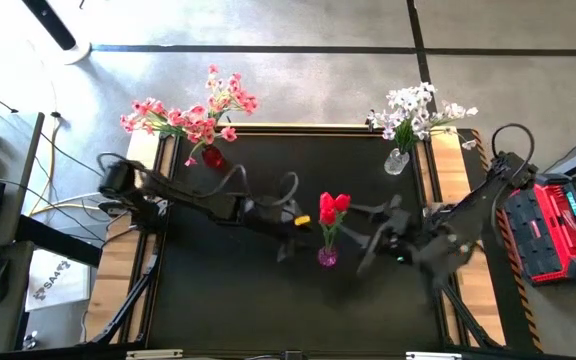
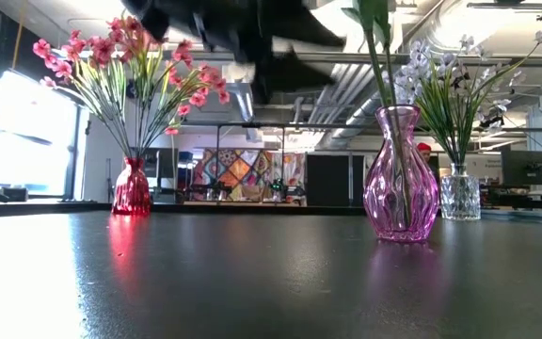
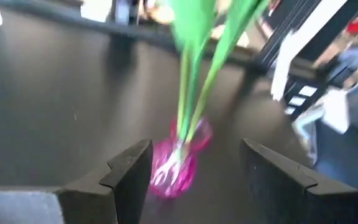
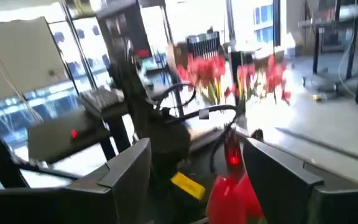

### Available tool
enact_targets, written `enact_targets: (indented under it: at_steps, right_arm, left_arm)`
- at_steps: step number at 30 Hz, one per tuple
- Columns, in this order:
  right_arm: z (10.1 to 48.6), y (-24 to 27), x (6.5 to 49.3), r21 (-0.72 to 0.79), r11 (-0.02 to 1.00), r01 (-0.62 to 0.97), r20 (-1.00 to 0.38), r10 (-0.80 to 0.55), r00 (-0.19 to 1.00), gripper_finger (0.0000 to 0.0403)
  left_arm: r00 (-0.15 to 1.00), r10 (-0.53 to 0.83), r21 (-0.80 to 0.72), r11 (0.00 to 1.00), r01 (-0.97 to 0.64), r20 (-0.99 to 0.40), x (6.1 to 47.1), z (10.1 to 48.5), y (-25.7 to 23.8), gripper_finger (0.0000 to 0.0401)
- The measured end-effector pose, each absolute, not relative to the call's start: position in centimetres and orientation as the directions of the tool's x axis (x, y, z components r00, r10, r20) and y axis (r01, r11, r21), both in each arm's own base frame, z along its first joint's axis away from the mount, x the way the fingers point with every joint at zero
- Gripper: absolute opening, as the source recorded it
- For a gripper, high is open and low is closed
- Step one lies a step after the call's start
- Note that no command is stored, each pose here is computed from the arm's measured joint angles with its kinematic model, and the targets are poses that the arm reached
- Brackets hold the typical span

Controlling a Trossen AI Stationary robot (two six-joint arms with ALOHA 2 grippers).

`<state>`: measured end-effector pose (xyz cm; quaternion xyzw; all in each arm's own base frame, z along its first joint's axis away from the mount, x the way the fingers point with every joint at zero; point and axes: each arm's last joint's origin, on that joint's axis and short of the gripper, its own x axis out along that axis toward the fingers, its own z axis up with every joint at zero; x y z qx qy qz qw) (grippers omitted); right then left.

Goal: Sort flowers into vase by color
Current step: Put the red tulip into the purple flower vase, then return to Home Position

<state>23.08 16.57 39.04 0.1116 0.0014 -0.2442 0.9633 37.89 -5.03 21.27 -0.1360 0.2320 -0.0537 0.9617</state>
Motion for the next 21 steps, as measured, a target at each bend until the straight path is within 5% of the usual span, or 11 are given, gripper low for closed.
enact_targets:
  at_steps: [8, 12, 17, 21]
  right_arm:
    - [43.9, 14.0, 18.5, 0.285, 0.852, 0.440, 0.037, -0.468, 0.883, 0.0238]
    - [44.8, 12.1, 17.1, 0.282, 0.884, 0.374, 0.049, -0.402, 0.914, 0.0192]
    - [45.1, 9.1, 15.0, 0.174, 0.938, 0.301, 0.012, -0.307, 0.951, 0.0034]
    - [43.6, 7.3, 13.5, 0.128, 0.946, 0.299, -0.116, -0.285, 0.951, 0.0018]
  left_arm:
    - [0.954, -0.094, -0.245, 0.969, 0.023, -0.286, 33.9, 29.1, -3.3, 0.0229]
    - [0.985, -0.075, -0.253, 0.967, 0.034, -0.158, 31.5, 32.9, -2.8, 0.0210]
    - [0.998, -0.055, -0.260, 0.965, 0.048, -0.020, 28.0, 36.9, -1.7, 0.0116]
    - [0.997, -0.058, -0.080, 0.995, 0.054, -0.057, 25.8, 37.8, -1.5, 0.0018]
